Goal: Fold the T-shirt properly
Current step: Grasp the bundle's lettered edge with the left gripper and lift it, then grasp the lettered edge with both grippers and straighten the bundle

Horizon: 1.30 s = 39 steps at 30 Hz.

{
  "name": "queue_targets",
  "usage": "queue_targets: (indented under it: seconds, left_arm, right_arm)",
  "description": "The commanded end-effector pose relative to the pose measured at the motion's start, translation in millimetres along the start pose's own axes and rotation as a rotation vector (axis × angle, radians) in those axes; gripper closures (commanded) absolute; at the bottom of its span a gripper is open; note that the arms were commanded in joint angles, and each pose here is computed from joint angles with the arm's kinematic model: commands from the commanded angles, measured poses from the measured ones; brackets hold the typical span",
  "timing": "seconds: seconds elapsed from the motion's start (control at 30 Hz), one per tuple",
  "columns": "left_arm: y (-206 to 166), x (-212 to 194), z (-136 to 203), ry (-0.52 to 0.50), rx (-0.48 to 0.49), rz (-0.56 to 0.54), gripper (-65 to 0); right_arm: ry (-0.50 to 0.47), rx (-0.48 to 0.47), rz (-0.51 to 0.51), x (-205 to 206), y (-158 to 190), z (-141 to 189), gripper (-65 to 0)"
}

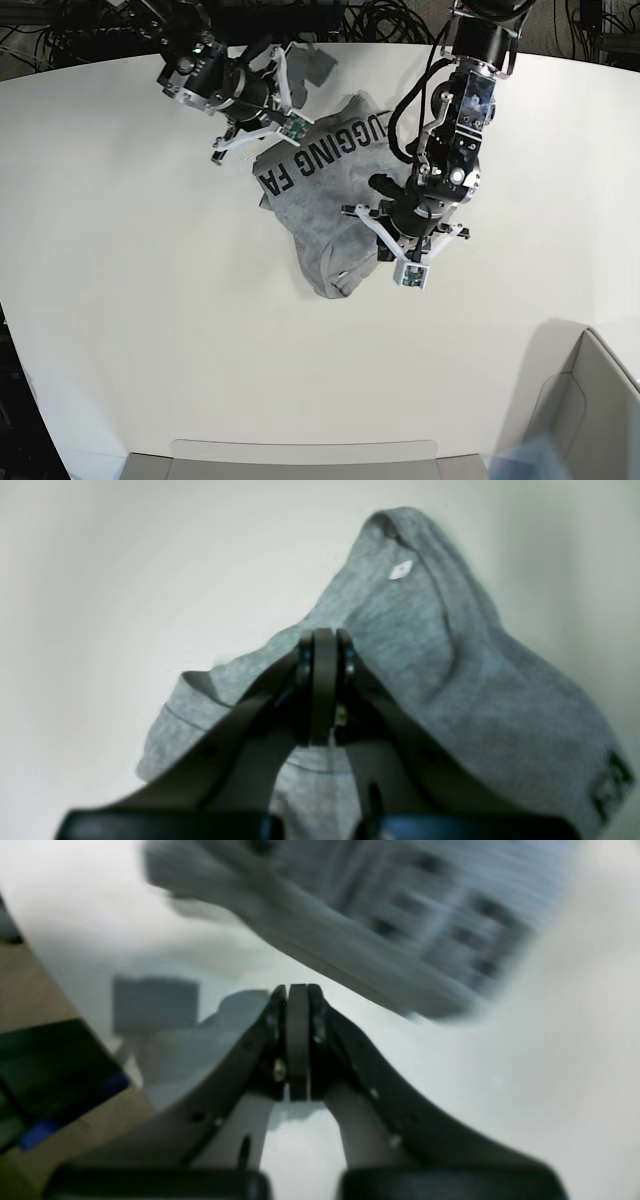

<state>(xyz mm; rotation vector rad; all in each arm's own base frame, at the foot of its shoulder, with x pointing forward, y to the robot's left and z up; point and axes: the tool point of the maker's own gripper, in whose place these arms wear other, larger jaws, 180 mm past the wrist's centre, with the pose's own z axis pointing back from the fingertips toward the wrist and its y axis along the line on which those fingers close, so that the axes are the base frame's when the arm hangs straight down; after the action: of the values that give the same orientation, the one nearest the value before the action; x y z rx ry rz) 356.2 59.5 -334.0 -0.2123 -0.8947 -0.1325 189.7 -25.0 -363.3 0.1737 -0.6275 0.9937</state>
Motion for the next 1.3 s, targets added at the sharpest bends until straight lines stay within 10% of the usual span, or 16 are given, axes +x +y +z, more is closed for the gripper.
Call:
queue_targets:
  seconds: [0.0,0.27,0.7,1.27]
  left_arm:
    - [-6.2,19.3,9.7,-0.076,-0.014,-0.005,0.0]
    - [-27.0,-16.2,50.3,-0.058,-0.061,0.015,0.0]
    - [-160.4,-126.5,104.3,0.181,-0.461,-0.234,0.0]
    - [-28.2,-113.1,56.8,0.193,-0.089,-0.099,0.0]
  right_arm:
    - [-0.019,-0.047,-0.025,1.5,-16.2,5.5,0.0]
    - [-0.034,-0.304,-0.19,-19.9,-111.6,29.7,0.0]
    - [0.069,-0.183,-0.223,-34.1,-109.3,-33.4,0.0]
    - [-0.059,-0.011,-0.081,31.2,-26.0,-42.8,0.0]
